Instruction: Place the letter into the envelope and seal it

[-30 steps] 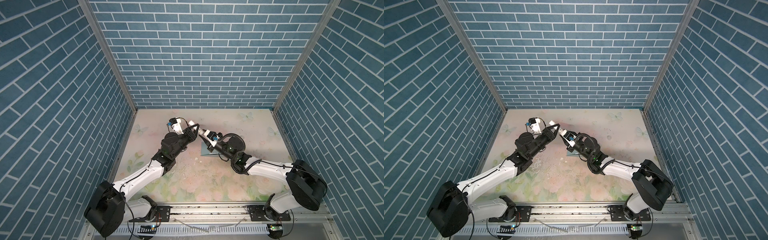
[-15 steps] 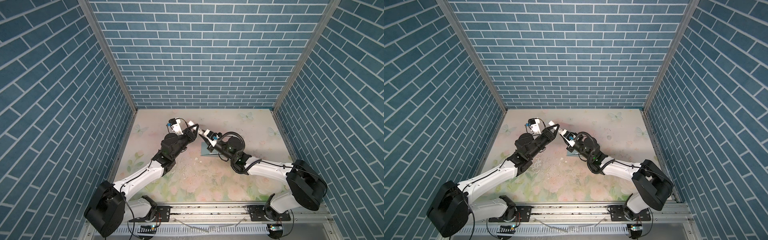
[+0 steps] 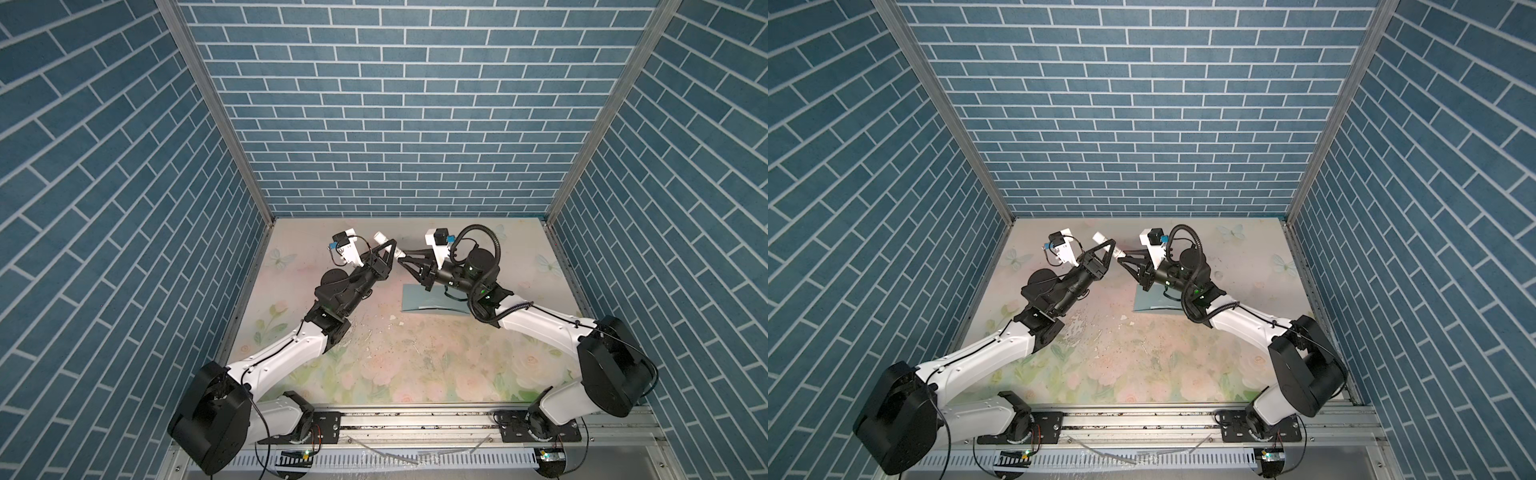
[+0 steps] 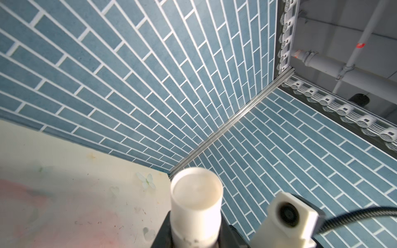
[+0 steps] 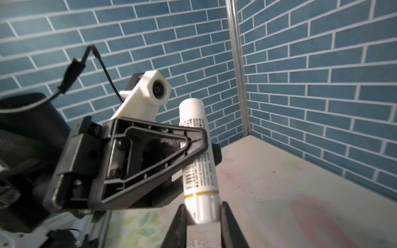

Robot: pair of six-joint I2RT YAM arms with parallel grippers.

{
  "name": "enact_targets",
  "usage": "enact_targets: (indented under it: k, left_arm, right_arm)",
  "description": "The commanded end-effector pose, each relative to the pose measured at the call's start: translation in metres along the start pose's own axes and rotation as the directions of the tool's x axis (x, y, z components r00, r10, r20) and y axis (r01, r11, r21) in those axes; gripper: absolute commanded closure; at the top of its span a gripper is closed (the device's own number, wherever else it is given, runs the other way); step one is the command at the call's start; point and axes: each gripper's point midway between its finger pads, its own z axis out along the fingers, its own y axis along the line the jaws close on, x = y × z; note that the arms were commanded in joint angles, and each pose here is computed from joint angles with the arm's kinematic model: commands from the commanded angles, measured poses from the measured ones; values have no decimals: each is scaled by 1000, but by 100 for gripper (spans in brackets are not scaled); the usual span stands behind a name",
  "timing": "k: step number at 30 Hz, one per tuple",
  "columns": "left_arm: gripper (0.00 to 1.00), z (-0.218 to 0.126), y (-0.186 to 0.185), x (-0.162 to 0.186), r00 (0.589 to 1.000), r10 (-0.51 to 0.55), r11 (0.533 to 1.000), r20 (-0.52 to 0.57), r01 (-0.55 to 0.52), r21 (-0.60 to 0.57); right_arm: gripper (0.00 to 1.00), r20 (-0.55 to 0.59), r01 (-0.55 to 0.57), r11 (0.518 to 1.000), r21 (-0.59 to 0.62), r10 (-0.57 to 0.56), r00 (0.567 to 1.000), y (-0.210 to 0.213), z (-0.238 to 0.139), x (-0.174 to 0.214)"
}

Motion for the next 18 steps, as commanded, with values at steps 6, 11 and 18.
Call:
enact_targets:
  k: [6, 11, 18]
  left_arm:
    - [100, -5, -5, 29, 990, 90, 994, -107, -84, 64]
    - [100, -3, -2, 28, 992, 71, 997, -100, -68, 41]
    - [100, -1, 1, 20, 997, 19, 1000, -71, -19, 0]
  right_arm:
    - [97, 138, -310, 909, -279, 357, 924, 14, -6, -74]
    - [83, 106, -275, 937, -214, 302, 947, 7, -3, -62]
    - [33, 44, 257, 953, 161, -267, 963, 1, -22, -31]
